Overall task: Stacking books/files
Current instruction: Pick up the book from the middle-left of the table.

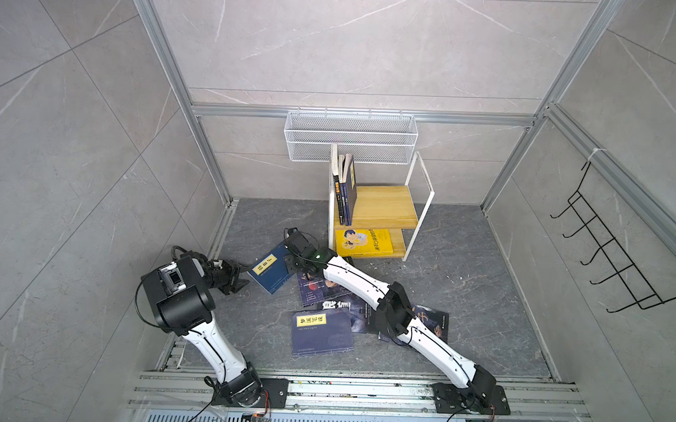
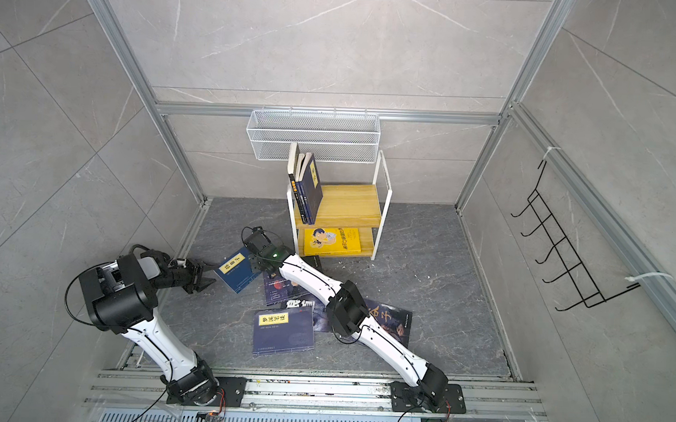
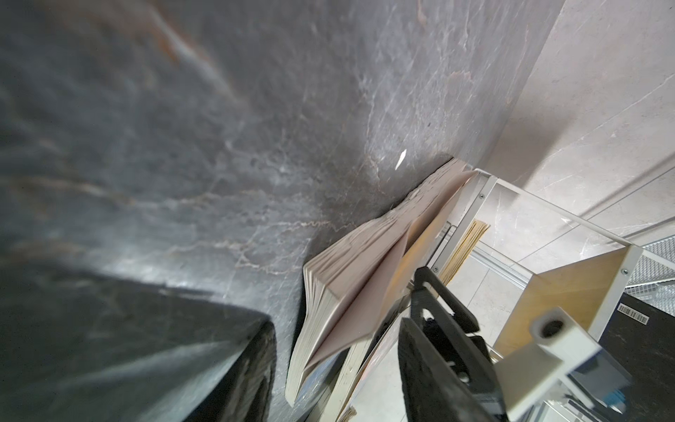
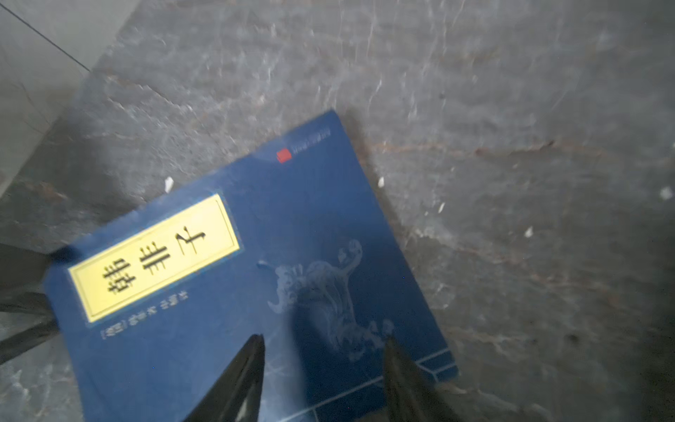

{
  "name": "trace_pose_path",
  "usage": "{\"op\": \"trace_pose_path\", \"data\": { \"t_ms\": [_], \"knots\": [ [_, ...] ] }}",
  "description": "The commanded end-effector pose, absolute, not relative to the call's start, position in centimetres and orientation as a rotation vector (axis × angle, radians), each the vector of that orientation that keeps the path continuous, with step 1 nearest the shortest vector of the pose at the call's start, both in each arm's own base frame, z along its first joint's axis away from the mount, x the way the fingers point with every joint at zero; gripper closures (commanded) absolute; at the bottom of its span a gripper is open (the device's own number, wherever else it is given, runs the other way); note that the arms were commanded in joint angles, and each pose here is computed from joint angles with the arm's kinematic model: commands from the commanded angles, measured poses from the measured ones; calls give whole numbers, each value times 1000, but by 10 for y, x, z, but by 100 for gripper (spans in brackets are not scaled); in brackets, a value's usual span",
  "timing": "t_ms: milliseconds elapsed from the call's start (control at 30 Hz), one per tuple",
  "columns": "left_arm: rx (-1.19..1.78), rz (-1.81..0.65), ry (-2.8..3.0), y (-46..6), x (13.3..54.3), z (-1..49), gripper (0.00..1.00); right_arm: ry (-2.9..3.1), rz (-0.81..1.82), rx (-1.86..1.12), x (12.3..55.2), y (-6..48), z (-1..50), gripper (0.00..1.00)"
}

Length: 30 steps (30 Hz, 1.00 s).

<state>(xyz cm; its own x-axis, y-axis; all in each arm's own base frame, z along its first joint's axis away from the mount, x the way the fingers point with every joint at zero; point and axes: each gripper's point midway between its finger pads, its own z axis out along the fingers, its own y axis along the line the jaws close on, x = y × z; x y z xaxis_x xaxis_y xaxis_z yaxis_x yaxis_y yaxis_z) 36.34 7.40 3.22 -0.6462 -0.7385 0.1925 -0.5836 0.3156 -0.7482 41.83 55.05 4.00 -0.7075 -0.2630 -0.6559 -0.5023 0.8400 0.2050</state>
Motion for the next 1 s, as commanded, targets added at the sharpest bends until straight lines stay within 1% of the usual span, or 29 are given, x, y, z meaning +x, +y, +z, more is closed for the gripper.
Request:
{"op": "trace_pose_path", "data": {
  "t_ms": [0, 267, 333, 467, 567, 667, 733, 933, 967],
  "knots": [
    [-1265, -1226, 2473, 69, 356, 9, 42, 2475, 490, -558, 404, 549, -5, 46],
    [-1238, -1254, 2534, 63, 364, -1, 43, 2511, 492, -570, 396, 548, -15, 46],
    [-1206, -1263, 2553, 58, 368, 0, 47, 2527, 488, -575, 393, 547, -18, 46],
    [-1143, -1263, 2577, 50, 374, 4, 49, 2526, 485, -583, 393, 547, -21, 46],
    [-1105, -1288, 2557, 45, 379, 13, 54, 2540, 480, -583, 391, 546, -23, 46],
    [-1065, -1284, 2548, 42, 383, 20, 62, 2534, 477, -595, 392, 546, -26, 46],
    [-1060, -1298, 2549, 39, 384, 20, 70, 2531, 467, -598, 392, 545, -27, 46],
    [-1025, -1306, 2543, 36, 386, 27, 100, 2529, 464, -609, 392, 545, -27, 46],
    [-1023, -1310, 2538, 36, 387, 29, 100, 2530, 464, -607, 392, 544, -26, 46]
  ]
}}
